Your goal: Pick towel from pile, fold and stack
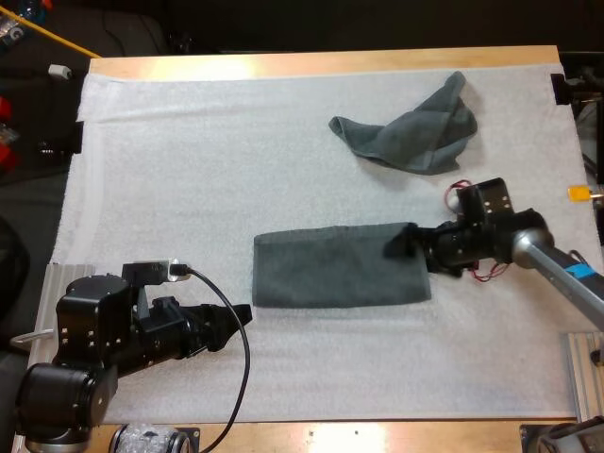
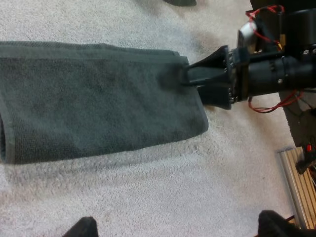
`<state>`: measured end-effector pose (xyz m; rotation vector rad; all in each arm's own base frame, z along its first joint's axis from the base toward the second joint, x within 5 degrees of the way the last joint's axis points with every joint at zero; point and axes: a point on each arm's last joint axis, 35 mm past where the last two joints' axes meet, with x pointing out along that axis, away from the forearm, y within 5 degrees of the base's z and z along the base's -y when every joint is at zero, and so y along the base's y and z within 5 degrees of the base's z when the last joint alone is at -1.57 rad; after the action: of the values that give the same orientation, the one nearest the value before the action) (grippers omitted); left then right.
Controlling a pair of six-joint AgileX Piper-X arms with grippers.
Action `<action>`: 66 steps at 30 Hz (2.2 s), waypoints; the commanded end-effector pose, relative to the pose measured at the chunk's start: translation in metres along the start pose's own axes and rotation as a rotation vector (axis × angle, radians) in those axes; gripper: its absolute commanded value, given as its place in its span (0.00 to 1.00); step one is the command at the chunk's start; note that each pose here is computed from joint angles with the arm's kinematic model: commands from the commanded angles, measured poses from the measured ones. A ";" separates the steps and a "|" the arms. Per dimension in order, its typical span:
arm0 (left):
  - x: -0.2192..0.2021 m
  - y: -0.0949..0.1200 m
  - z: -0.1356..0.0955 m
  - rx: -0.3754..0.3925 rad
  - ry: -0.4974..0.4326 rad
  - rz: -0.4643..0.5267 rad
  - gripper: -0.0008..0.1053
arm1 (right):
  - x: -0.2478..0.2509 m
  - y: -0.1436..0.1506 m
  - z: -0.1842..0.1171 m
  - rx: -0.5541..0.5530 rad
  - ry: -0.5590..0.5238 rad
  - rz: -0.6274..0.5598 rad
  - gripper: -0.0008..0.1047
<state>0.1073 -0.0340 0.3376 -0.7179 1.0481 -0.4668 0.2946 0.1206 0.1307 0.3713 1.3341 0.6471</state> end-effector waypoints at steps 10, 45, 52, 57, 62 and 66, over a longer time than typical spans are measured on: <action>-0.002 -0.001 0.000 -0.004 -0.008 0.007 0.60 | 0.017 0.001 -0.019 0.054 0.108 -0.037 0.07; -0.002 0.000 -0.003 0.027 0.016 0.019 0.60 | -0.029 0.075 -0.023 -0.126 0.009 -0.439 0.01; -0.002 0.001 -0.003 0.026 0.018 0.020 0.60 | 0.000 0.071 -0.014 -0.015 0.014 -0.282 0.01; -0.002 0.001 -0.003 0.026 0.018 0.020 0.60 | 0.010 0.070 -0.012 0.009 0.038 -0.191 0.34; -0.002 0.001 -0.003 0.026 0.018 0.020 0.60 | 0.011 0.072 -0.009 -0.009 0.024 -0.148 0.75; -0.002 0.001 -0.003 0.026 0.018 0.020 0.60 | 0.012 0.075 -0.011 -0.010 0.047 -0.103 0.69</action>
<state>0.1043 -0.0336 0.3353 -0.6860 1.0703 -0.4751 0.2677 0.1830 0.1602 0.2650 1.3897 0.5549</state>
